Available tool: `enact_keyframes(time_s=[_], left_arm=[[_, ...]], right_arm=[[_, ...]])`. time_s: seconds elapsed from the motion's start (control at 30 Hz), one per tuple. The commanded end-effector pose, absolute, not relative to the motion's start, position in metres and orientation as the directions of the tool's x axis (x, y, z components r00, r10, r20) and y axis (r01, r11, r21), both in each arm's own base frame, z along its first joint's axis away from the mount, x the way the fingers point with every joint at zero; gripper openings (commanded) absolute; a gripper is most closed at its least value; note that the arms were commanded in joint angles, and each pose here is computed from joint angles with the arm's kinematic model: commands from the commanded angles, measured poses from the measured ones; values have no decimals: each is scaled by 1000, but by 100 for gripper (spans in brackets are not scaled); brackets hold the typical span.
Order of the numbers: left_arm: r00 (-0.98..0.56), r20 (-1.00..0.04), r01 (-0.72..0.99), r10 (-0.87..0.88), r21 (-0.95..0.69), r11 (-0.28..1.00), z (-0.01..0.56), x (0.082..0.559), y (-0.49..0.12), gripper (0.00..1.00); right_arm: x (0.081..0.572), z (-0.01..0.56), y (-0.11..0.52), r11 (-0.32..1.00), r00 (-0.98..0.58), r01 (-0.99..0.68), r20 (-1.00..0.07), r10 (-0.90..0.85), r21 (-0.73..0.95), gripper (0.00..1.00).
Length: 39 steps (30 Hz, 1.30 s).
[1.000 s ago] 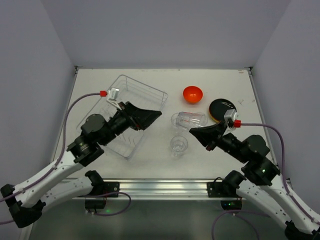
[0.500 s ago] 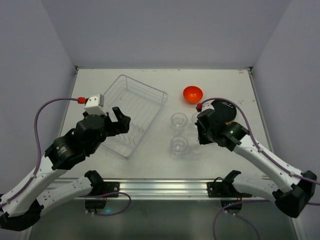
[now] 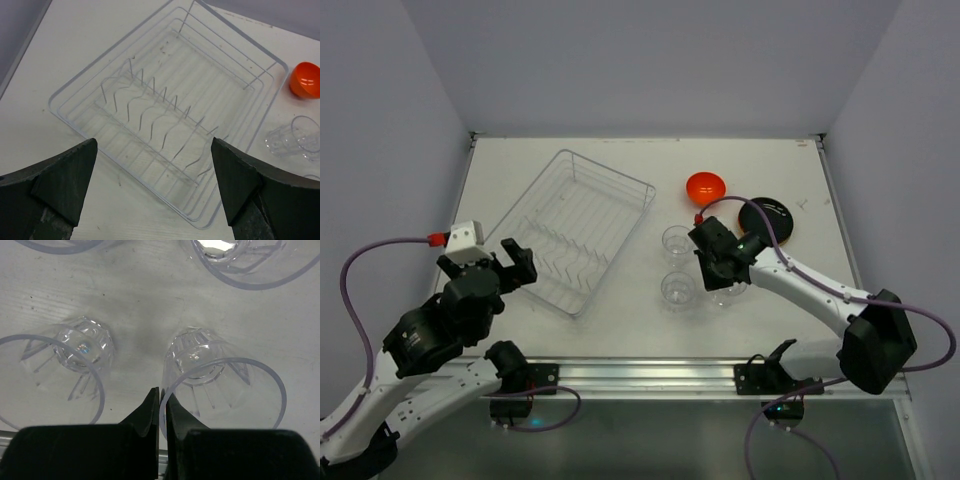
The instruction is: Unload the mixed dishes from the dish rack
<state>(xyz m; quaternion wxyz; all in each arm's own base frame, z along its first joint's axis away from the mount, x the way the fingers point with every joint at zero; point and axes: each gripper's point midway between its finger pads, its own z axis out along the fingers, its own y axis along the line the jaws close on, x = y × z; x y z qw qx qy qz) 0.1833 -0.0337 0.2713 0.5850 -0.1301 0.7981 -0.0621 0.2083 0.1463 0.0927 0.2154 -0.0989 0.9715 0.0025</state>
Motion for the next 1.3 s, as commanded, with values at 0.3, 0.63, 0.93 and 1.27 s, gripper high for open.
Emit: enact_keyframes(time_s=[0.3, 0.63, 0.93, 1.27], left_arm=[[-207, -942, -290, -263, -197, 936, 273, 189, -7, 100], [-208, -951, -338, -231, -151, 929, 281, 218, -31, 100], [-235, -944, -331, -232, -147, 932, 279, 237, -40, 100], [-318, -916, -361, -244, -121, 925, 264, 272, -15, 100]], right_arm=[[213, 80, 155, 988, -904, -152, -402, -142, -8, 2], [206, 87, 149, 989, -903, -149, -405, -142, -15, 4], [202, 87, 161, 979, -900, -200, -403, -164, 48, 22], [214, 201, 138, 979, -720, -178, -691, -63, 96, 99]])
